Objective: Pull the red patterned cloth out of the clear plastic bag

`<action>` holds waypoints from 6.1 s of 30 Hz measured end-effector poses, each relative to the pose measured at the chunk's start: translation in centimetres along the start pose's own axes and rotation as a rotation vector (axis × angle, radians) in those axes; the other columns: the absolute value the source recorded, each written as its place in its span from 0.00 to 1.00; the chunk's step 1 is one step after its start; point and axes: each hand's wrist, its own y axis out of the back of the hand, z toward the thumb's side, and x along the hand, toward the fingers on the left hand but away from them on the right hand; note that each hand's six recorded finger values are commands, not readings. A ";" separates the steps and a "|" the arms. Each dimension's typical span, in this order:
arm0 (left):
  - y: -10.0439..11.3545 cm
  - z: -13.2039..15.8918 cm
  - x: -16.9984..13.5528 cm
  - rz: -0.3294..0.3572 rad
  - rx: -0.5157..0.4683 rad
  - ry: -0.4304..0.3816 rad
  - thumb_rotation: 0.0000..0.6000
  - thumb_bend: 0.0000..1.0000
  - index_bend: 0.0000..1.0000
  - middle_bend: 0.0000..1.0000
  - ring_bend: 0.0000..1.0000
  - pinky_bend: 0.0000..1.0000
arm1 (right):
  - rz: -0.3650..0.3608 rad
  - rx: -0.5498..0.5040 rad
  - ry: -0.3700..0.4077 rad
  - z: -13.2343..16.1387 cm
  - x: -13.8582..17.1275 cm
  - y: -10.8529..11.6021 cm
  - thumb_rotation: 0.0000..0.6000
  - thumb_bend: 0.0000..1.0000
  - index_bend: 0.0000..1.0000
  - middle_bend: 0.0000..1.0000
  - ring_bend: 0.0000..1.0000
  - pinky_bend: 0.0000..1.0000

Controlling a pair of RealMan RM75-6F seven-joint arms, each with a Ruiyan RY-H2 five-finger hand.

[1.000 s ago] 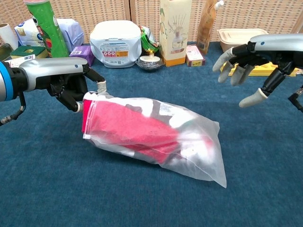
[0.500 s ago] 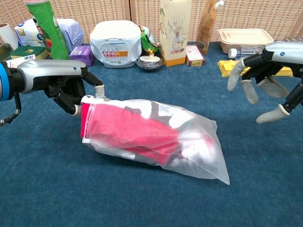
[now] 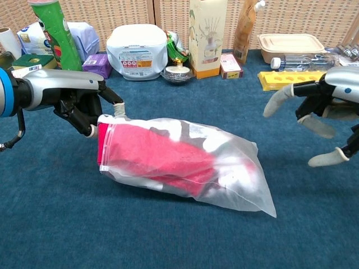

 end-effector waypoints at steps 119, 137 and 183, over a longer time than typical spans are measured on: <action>-1.3 1.3 0.0 -0.077 -0.102 0.059 1.00 0.54 0.83 1.00 1.00 0.97 | 0.076 0.432 0.224 5.7 -3.4 -5.4 1.00 0.35 0.48 0.86 1.00 1.00; -1.2 1.9 0.2 -0.079 -0.101 0.044 1.00 0.58 0.83 1.00 1.00 0.97 | 0.097 0.414 0.216 5.7 -3.5 -5.8 1.00 0.52 0.54 0.87 1.00 1.00; 3.9 0.0 -2.8 0.094 -0.129 0.004 1.00 0.59 0.83 1.00 1.00 0.97 | 0.132 0.511 0.078 1.6 -0.6 -3.1 1.00 0.56 0.70 0.96 1.00 1.00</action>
